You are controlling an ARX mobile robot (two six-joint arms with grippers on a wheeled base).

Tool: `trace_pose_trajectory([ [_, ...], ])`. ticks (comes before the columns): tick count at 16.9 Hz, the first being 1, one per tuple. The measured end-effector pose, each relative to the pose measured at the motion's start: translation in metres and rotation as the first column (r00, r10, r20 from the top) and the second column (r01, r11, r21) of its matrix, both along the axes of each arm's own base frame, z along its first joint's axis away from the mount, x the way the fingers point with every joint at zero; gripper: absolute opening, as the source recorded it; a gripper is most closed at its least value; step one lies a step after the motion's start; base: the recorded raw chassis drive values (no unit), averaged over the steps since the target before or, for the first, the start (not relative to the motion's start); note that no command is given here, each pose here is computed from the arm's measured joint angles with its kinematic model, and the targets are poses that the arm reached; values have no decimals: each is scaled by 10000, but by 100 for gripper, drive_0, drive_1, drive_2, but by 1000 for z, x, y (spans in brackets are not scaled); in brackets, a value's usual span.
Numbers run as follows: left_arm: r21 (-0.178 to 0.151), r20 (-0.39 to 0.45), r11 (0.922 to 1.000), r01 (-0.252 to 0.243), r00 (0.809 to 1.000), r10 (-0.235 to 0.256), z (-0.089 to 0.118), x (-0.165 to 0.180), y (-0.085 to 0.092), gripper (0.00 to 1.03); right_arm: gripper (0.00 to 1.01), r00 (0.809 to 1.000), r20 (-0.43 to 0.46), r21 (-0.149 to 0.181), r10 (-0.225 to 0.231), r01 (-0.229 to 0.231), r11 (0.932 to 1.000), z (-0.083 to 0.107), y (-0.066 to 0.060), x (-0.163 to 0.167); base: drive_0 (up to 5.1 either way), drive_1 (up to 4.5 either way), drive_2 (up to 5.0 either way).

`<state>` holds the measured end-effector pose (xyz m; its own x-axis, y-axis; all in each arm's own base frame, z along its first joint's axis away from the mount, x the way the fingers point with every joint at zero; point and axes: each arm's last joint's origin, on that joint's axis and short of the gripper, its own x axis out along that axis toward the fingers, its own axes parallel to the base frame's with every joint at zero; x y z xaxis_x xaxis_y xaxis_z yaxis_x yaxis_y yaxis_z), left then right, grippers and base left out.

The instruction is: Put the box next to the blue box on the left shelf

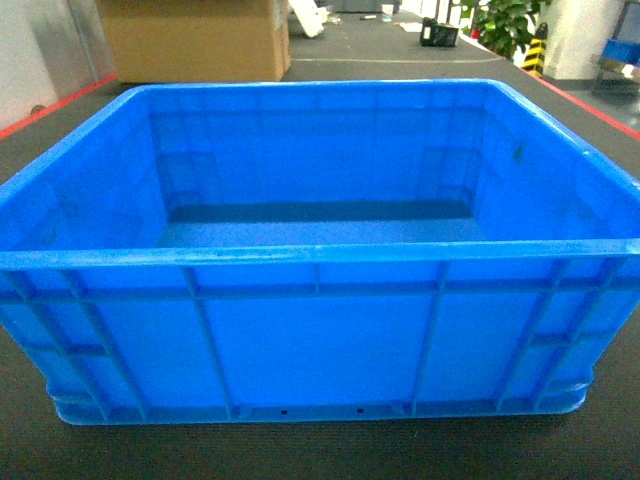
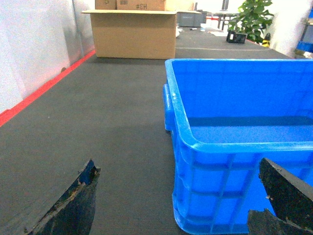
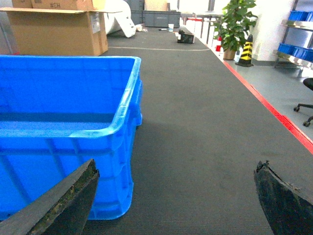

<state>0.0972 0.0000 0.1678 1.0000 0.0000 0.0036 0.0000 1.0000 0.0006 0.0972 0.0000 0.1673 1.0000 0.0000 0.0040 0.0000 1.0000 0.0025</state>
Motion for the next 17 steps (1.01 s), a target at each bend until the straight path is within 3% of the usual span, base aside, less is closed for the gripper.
trace_pose_trajectory([
  [17,0,0,10000,-4,10000,4,0,0,0,98,98,10000,0,0,0,0,10000,0,0,0,0,0,0],
])
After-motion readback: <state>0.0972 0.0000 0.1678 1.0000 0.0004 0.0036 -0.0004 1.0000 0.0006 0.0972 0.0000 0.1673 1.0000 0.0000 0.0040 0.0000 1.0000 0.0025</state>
